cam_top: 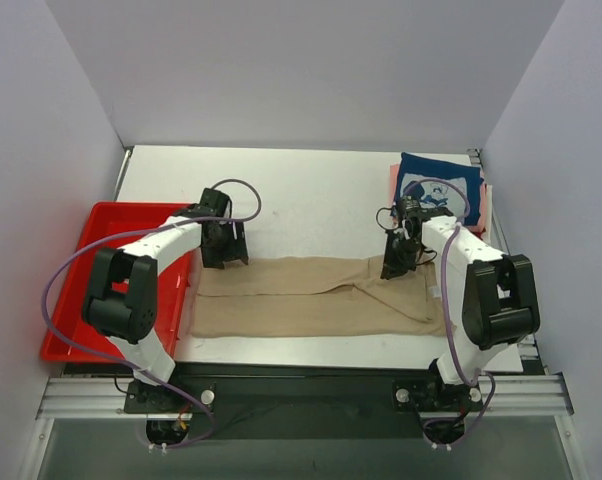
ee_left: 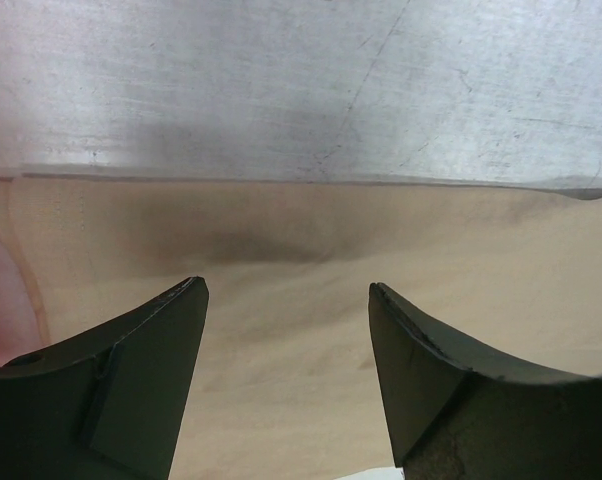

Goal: Fold and stack the t-shirts
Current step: Fold the other side of the tshirt into a rectangle

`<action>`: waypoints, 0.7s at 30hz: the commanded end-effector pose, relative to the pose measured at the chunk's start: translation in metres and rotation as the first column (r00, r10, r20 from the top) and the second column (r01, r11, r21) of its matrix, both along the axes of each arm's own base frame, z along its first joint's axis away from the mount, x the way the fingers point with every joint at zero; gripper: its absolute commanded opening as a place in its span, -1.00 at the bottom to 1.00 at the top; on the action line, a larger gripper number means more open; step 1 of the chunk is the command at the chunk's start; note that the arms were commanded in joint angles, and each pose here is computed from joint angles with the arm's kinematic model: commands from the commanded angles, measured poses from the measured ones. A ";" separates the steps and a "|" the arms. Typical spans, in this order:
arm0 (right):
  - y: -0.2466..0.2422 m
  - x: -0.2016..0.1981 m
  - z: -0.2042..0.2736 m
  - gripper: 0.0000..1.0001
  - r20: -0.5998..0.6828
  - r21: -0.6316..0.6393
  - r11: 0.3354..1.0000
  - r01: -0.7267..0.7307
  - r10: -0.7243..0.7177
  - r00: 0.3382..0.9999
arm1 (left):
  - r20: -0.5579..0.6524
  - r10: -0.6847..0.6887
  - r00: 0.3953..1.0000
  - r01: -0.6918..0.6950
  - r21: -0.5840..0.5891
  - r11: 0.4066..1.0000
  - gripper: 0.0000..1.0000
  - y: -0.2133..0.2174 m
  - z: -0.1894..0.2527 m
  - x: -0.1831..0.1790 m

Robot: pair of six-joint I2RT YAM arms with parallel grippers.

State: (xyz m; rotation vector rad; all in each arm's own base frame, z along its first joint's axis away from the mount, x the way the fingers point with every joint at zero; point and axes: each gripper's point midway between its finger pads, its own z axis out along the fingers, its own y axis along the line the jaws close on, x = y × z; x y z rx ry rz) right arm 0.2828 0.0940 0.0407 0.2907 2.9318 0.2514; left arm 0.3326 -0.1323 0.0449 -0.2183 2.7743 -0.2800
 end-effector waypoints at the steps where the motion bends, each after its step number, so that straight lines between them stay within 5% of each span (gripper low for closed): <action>1: -0.001 -0.026 0.017 -1.00 -0.029 -0.017 0.999 -0.048 0.048 0.998 | 0.051 0.015 0.999 -0.015 0.005 1.000 0.52 0.007 0.013 0.004; 21: 0.042 -0.094 0.021 -1.00 -0.106 0.067 0.989 -0.131 0.138 0.985 | 0.013 0.009 1.000 -0.009 -0.001 1.000 0.53 0.010 -0.002 -0.009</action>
